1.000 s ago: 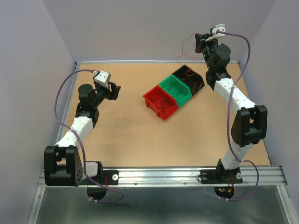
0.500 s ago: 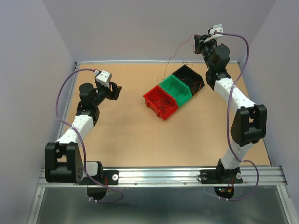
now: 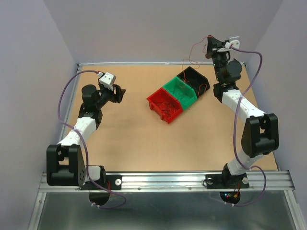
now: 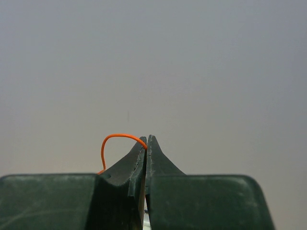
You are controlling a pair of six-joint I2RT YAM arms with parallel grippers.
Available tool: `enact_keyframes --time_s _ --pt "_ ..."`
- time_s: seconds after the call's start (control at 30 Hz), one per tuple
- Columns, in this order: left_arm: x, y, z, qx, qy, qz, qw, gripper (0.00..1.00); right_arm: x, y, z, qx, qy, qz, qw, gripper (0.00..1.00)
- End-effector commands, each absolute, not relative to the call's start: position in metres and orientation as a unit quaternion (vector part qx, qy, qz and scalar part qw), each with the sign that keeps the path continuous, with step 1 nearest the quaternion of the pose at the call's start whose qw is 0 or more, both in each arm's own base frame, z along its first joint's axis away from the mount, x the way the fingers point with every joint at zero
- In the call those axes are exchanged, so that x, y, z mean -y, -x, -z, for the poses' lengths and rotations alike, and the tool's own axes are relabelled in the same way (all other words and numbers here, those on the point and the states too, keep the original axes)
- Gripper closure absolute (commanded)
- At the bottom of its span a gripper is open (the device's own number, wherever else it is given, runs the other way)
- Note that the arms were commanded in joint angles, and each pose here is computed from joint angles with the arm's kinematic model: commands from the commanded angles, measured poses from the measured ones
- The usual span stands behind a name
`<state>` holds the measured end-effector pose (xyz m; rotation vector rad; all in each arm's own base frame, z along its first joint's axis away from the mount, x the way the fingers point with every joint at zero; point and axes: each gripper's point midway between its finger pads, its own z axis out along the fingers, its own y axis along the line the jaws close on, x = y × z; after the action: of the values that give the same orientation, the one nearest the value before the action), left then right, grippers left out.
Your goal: Untangle the cables
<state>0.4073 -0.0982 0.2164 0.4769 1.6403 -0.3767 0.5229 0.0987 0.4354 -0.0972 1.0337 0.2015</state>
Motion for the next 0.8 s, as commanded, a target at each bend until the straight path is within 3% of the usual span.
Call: enact_keyframes --time_s 0.0,0.77 --pt "0.1 -0.415 -0.247 -0.688 -0.227 0.16 0.67 0.3 -0.071 -0.474 -0.492 -0.373 -0.008 -0.09 0.923 0.99" --pt "0.101 -0.416 -0.244 -0.691 -0.229 0.163 0.665 0.3 -0.038 -0.373 -0.519 -0.218 -0.053 -0.067 0.972 1.0"
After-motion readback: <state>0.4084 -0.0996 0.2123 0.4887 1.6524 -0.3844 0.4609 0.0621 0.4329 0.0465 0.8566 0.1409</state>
